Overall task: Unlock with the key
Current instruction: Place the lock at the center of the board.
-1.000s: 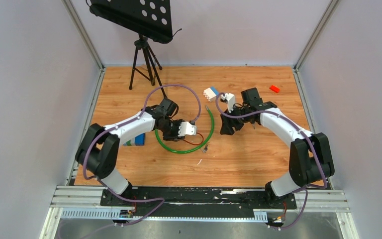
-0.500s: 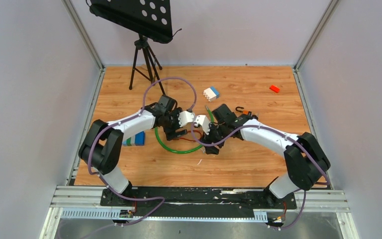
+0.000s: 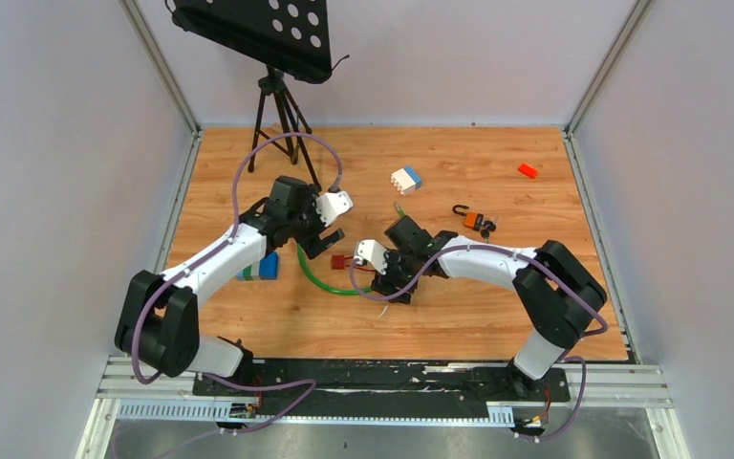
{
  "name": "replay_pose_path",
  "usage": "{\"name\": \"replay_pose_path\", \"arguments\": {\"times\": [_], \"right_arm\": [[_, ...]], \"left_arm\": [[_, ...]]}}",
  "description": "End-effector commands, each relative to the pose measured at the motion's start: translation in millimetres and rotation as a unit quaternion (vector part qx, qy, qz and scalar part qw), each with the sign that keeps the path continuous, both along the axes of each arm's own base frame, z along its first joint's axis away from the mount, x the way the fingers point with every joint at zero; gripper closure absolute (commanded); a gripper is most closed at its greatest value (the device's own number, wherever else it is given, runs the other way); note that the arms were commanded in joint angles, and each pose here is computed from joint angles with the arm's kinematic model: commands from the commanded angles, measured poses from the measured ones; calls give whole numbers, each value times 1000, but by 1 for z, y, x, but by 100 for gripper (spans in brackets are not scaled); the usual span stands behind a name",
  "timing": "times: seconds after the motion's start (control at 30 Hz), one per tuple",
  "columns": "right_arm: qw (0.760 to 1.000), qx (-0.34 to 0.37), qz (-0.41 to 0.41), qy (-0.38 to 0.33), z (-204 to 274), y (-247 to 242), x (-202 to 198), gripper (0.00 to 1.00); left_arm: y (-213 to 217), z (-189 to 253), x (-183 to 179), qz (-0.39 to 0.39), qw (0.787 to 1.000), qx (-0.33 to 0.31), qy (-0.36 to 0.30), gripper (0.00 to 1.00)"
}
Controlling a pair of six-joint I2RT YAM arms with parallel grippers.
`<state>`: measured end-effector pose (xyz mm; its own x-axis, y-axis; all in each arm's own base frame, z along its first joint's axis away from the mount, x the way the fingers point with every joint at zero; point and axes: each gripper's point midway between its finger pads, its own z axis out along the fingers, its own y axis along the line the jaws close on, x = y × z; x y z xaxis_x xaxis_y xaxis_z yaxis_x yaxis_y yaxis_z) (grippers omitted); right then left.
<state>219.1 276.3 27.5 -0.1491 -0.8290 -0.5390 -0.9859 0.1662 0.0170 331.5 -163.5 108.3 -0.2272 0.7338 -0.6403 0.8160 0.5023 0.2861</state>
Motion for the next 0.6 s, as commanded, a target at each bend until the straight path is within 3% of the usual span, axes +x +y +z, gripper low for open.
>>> {"name": "replay_pose_path", "arguments": {"times": [0.0,0.2,0.5,0.57], "right_arm": [[999,0,14,-42,-3,9,16,41],[999,-12,11,-38,-9,9,18,56],[999,-6,11,-38,1,7,14,96],[999,4,13,-37,11,9,13,100]], "left_arm": [[11,10,-5,30,999,-11,-7,0],[12,13,-7,30,999,-14,-14,0],[2,24,-12,5,999,-42,-26,0],[-6,24,-18,-19,998,-56,-19,0]]}}
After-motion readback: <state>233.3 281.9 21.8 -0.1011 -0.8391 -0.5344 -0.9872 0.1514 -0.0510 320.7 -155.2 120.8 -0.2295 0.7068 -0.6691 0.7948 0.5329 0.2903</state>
